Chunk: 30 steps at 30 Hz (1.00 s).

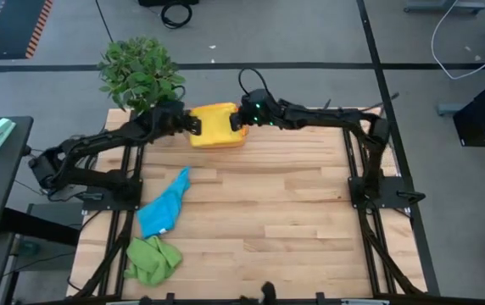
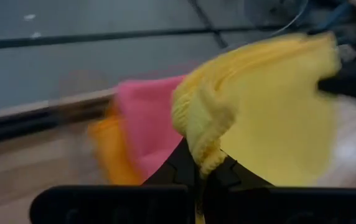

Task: Fold microfiber towels
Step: Stack the folded yellow microfiber cloth on top of the pink microfiber cloths in the transparent bin

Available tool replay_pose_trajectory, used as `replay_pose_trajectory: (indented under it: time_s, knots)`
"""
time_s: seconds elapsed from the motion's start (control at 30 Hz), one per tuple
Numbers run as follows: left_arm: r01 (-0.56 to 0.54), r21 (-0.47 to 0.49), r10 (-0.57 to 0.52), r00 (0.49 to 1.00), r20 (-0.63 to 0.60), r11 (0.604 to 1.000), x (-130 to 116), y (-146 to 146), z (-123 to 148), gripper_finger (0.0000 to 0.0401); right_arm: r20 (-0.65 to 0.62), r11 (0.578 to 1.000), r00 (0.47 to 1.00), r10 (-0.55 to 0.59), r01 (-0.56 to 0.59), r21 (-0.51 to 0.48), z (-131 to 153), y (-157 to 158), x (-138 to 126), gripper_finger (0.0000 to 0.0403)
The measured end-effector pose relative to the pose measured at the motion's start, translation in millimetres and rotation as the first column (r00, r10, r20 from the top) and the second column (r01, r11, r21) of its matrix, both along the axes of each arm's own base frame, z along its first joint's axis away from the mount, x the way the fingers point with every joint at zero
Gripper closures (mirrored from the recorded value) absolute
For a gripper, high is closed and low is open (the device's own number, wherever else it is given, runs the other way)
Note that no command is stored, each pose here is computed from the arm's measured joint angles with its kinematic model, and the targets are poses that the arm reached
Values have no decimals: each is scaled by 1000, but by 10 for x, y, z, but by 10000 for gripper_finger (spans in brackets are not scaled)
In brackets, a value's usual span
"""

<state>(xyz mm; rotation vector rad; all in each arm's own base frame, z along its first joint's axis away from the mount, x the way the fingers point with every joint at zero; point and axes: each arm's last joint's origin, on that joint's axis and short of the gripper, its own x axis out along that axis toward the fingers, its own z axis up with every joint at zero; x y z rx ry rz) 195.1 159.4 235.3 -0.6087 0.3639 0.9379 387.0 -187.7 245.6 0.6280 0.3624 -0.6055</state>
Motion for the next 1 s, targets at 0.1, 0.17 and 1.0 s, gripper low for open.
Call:
replay_pose_trajectory:
  time_s: [0.1,0.17,1.0]
  knots:
    - [16,0,-16,1000,-3,1000,-30,161,-61,392,-17,1000,1000,-5,5,-1,-38,-139,67,400]
    - [23,-2,-23,1000,-15,1000,-43,236,-102,392,-25,1000,1000,-16,16,-5,-33,-217,93,400]
    - [62,-121,-90,966,-242,991,244,588,25,260,-135,998,990,-38,44,46,-162,-403,-28,265]
